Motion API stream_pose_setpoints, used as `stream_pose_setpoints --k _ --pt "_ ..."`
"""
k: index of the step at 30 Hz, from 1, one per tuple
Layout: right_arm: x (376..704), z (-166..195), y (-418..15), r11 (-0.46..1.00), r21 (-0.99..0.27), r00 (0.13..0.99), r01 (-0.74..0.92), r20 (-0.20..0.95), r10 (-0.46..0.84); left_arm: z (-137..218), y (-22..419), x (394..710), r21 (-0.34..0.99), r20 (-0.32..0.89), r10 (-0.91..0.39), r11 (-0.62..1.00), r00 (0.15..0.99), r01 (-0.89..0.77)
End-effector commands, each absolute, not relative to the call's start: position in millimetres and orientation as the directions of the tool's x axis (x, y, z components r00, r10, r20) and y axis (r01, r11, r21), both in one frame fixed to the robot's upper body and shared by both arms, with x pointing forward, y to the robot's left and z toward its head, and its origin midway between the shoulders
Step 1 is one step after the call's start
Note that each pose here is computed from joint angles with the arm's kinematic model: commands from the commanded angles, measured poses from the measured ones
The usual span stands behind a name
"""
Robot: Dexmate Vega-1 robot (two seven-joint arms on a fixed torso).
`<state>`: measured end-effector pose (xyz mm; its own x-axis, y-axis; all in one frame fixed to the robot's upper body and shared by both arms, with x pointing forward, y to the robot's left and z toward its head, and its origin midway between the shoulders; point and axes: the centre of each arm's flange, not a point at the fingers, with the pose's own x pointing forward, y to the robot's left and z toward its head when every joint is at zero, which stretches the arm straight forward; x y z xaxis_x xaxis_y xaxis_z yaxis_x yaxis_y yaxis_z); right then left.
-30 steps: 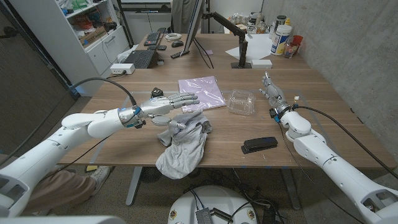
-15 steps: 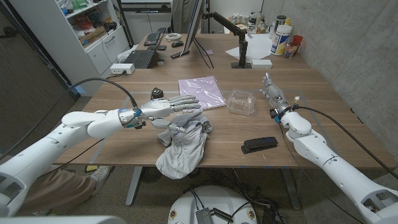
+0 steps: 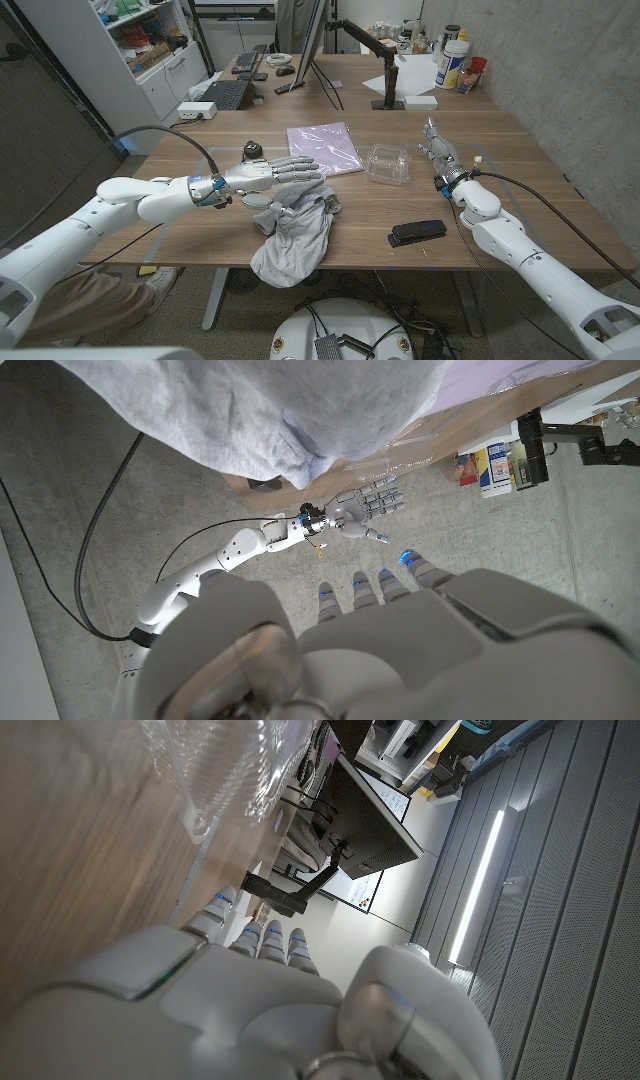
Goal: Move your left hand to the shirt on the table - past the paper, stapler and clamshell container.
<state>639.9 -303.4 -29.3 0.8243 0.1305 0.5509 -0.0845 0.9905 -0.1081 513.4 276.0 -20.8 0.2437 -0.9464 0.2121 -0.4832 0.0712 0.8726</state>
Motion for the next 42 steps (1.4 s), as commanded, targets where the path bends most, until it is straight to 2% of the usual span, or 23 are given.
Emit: stream_pose_setpoints --k 1,42 --pt "639 -29 -303 0.991 -0.108 0.823 -0.085 0.553 0.131 -26 277 515 0.863 0.212 -0.952 0.076 0.221 -0.499" --pt "642 -32 -301 0.991 -0.099 0.827 -0.094 0.546 0.133 -40 266 529 0.864 0.192 -0.962 0.072 0.195 -0.499"
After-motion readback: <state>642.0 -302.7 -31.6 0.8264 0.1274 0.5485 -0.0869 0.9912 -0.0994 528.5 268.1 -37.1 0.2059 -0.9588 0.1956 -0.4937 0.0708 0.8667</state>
